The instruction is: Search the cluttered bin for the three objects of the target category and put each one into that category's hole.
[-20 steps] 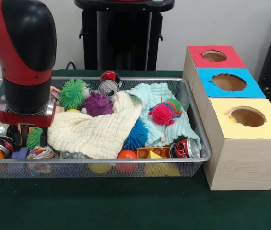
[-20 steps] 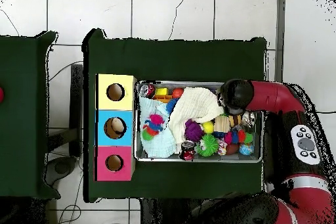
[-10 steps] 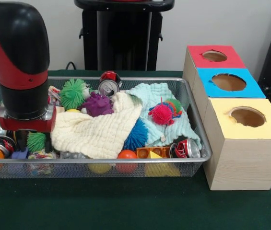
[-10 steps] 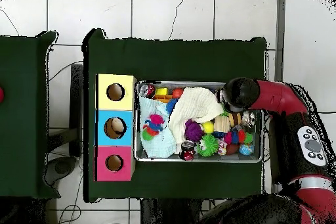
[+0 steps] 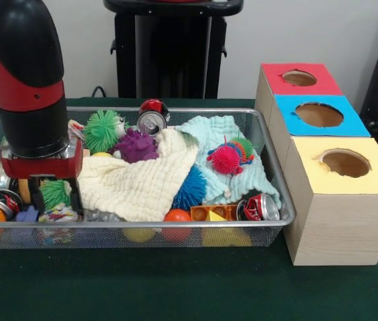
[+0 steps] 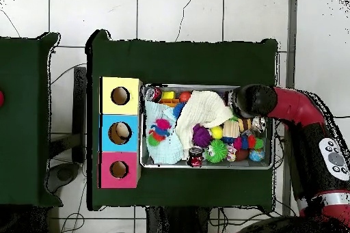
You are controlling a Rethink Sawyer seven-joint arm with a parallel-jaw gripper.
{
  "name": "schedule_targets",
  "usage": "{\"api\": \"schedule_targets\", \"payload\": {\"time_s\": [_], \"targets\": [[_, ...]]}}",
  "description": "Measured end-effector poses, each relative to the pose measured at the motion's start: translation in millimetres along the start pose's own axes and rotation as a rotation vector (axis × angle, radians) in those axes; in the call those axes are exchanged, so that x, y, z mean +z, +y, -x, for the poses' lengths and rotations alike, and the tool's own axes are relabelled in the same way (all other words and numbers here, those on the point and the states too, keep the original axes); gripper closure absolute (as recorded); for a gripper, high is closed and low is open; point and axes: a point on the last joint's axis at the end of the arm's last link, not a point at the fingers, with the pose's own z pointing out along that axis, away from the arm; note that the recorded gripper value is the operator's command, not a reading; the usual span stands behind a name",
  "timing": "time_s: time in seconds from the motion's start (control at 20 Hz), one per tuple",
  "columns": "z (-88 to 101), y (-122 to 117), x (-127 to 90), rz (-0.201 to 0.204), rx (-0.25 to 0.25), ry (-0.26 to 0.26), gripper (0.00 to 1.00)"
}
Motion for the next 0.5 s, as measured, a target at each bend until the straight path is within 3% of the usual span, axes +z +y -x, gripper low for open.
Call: {"api": "schedule_targets", "payload": {"time_s": [0.5], "targets": [[7.2,19.1,-5.0,0.036,-0.023,-0.021,0.0]]}}
